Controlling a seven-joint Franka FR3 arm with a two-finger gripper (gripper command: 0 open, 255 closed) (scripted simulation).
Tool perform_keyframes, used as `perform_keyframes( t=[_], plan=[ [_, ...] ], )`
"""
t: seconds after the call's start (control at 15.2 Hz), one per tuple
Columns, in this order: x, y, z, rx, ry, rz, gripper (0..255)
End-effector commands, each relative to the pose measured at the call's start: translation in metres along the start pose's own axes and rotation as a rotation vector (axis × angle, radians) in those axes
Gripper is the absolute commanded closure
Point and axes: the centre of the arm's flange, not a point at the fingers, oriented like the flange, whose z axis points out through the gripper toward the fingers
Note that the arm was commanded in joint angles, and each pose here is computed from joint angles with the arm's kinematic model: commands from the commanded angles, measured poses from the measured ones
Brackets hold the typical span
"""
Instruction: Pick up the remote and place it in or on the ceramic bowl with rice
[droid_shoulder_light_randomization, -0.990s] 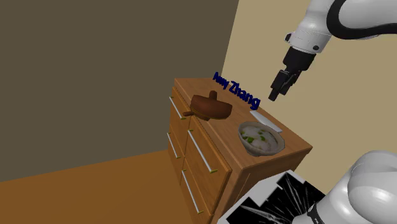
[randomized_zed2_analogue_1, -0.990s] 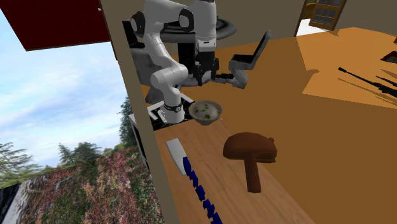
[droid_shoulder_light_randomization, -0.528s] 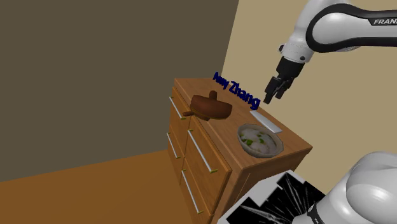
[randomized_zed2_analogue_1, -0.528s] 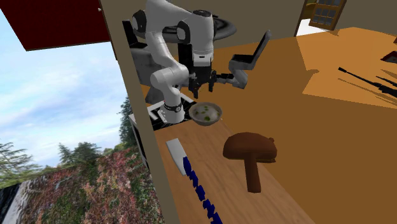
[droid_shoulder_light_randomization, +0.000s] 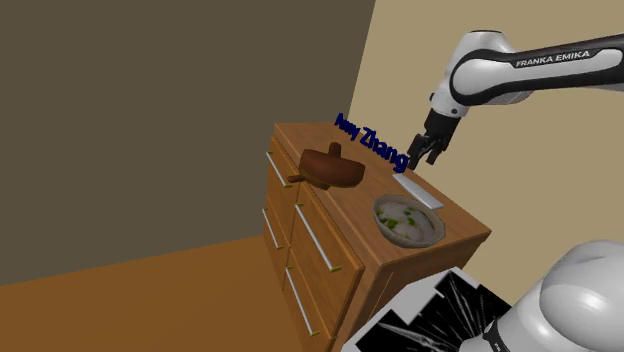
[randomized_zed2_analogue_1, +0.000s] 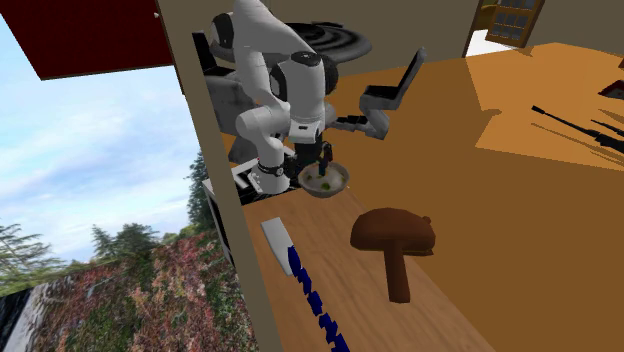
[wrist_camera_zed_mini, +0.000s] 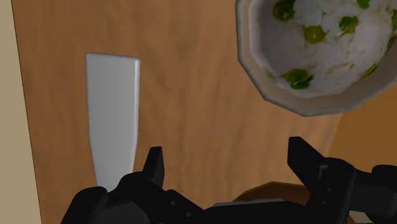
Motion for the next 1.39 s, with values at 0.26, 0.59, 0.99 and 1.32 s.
perform_keyframes(
  t=[0.26, 0.59, 0.99, 1.32],
  plan=[
    [0.026, 0.060, 0.054, -0.001, -0.020, 0.076, 0],
    [0.044, 0.108, 0.096, -0.002, -0.037, 0.140, 0],
    [0.051, 0.133, 0.133, -0.002, -0.046, 0.171, 0],
    [0.050, 0.133, 0.157, -0.002, -0.046, 0.171, 0]
  ],
)
